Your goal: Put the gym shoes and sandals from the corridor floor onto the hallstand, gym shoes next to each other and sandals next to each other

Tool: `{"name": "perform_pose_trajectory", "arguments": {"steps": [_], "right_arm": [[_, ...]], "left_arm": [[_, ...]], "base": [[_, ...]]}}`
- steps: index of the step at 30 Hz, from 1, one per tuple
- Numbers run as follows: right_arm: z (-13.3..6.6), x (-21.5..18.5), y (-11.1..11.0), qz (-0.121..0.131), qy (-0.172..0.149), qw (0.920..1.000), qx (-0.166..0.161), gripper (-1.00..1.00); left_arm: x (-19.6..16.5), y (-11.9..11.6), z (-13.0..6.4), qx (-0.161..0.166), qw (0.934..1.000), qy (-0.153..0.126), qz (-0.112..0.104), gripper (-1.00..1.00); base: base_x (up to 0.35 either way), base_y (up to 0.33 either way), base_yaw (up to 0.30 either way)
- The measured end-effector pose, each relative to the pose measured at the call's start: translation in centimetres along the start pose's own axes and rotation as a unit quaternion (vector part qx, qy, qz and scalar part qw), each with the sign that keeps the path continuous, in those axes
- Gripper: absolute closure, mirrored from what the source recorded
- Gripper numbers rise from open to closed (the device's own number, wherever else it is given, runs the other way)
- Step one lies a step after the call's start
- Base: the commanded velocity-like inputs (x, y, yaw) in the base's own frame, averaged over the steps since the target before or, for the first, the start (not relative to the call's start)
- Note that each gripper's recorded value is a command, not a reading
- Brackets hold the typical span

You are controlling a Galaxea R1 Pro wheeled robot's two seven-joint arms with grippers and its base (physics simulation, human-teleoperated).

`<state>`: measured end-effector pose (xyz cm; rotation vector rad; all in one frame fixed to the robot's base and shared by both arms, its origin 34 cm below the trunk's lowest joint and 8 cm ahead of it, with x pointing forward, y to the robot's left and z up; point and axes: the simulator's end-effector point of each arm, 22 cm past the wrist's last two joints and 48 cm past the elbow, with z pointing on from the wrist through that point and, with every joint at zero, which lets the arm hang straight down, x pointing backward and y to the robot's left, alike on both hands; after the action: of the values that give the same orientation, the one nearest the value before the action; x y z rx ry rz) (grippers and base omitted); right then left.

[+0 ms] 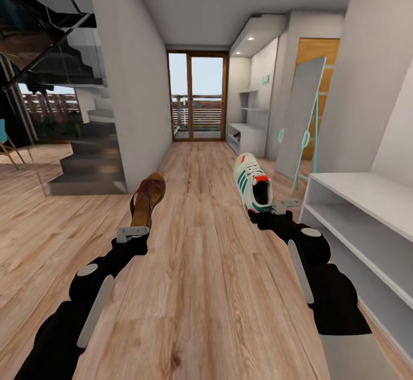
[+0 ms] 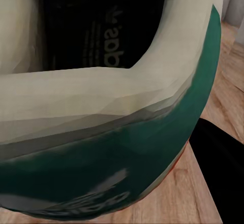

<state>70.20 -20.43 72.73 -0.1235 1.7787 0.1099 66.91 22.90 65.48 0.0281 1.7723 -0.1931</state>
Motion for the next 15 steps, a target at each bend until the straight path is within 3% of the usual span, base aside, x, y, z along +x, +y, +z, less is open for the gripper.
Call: {"name": "perform_pose_trajectory", "arguments": {"steps": [15], "right_arm": [[0.01,-0.02,0.05,0.000,0.000,1.0000,0.000,1.00]], "left_arm": [[0.00,0.02,0.00,0.000,1.0000,0.000,0.001,1.00]], "base": [[0.344,0.000,0.000]]}}
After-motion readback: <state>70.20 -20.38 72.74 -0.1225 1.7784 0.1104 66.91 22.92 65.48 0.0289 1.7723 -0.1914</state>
